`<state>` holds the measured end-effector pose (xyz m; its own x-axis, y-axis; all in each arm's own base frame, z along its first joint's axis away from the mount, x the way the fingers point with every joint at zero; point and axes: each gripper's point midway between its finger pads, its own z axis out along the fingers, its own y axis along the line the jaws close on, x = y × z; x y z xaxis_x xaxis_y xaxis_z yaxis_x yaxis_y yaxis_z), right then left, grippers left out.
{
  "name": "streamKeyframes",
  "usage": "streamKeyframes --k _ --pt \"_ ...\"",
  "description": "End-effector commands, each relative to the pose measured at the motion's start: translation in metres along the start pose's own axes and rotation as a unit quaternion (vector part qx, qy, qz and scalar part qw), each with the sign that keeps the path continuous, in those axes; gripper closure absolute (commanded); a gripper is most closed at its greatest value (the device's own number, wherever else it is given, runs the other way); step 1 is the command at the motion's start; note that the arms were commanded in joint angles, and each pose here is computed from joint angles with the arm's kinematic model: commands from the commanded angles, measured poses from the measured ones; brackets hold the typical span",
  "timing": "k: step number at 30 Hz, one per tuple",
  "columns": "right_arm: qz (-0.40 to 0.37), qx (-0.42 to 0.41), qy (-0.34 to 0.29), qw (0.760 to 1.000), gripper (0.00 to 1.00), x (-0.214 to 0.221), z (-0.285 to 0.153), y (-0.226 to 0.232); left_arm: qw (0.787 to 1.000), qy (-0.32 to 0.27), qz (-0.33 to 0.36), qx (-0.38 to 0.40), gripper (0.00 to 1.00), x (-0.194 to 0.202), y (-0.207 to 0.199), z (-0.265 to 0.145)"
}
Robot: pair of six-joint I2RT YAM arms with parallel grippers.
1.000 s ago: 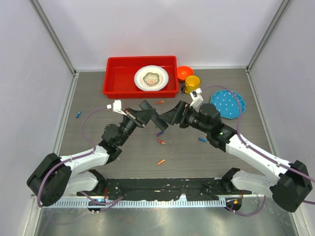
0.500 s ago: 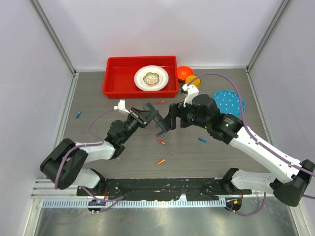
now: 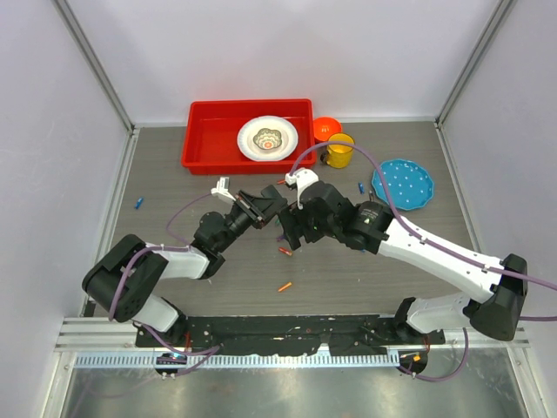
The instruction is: Load the batteries into the remote control
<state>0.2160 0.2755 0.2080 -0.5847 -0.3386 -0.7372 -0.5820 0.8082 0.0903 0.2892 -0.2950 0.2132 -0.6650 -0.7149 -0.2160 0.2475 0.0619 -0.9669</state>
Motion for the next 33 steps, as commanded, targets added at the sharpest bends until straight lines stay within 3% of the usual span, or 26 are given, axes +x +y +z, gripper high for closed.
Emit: streamKeyframes --k 1,33 --pt "-0.011 0.015 -0.021 1.000 0.14 -0.015 -0.004 -0.003 0.998 0.000 0.006 0.055 1.00 -0.005 -0.036 0.003" --pt "-0.022 0.010 -0.003 1.000 0.50 -0.004 0.007 0.000 0.998 -0.003 0.013 0.058 1.00 -0.005 -0.036 0.001"
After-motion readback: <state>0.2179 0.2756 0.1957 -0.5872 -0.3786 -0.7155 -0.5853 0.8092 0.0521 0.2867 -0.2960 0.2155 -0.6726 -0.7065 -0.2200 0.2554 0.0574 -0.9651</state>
